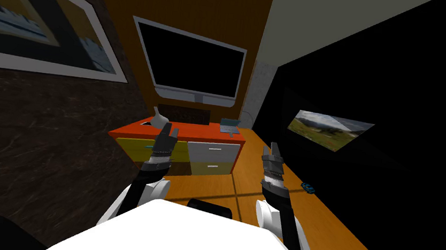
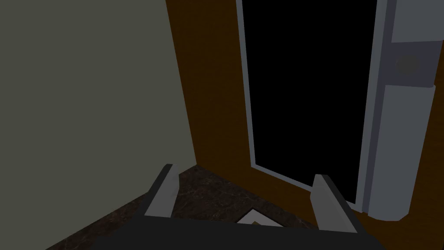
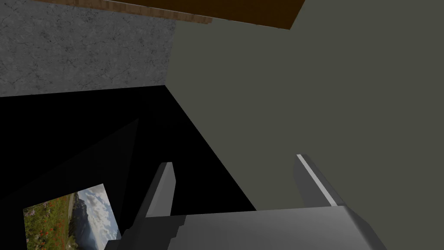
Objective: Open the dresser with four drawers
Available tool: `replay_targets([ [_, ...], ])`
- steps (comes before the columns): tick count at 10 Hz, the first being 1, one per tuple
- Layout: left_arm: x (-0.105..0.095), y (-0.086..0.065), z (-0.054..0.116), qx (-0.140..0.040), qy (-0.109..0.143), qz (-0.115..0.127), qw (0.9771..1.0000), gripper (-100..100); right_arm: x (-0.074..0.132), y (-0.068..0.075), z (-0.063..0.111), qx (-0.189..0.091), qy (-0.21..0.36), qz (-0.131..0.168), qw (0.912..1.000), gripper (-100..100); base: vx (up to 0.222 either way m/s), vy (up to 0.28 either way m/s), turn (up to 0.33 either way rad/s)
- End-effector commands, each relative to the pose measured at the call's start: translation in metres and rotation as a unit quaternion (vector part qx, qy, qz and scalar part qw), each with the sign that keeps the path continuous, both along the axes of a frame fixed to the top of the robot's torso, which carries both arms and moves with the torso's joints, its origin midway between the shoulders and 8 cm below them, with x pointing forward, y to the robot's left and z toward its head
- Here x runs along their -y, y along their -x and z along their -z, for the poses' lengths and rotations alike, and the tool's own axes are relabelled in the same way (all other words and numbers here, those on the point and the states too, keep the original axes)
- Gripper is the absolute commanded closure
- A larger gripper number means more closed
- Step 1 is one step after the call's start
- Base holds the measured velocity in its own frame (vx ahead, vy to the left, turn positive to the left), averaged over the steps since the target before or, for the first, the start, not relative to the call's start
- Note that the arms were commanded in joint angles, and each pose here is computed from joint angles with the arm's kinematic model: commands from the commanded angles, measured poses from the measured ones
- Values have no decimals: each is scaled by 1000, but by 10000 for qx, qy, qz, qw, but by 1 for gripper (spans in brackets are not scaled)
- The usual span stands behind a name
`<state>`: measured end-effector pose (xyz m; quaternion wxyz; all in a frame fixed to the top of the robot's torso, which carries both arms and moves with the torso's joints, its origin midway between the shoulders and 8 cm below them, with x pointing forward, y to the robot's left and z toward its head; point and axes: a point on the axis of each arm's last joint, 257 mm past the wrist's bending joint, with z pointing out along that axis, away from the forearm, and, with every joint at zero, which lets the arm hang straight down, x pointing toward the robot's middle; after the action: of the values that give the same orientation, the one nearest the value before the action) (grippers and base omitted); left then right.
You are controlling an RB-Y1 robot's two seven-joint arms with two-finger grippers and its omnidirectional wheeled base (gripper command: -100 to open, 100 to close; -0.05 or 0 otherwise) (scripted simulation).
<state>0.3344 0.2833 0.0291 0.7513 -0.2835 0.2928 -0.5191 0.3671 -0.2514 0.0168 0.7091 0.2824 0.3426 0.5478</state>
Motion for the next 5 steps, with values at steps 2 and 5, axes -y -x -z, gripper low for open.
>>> replay_targets([
  [2, 0, 0, 0, 0, 0, 0, 10000, 0, 0, 0, 0, 0, 0, 0, 10000, 0, 0, 0, 0],
  [5, 0, 0, 0, 1, 0, 0, 10000, 0, 0, 0, 0, 2, 0, 0, 10000, 0, 0, 0, 0],
])
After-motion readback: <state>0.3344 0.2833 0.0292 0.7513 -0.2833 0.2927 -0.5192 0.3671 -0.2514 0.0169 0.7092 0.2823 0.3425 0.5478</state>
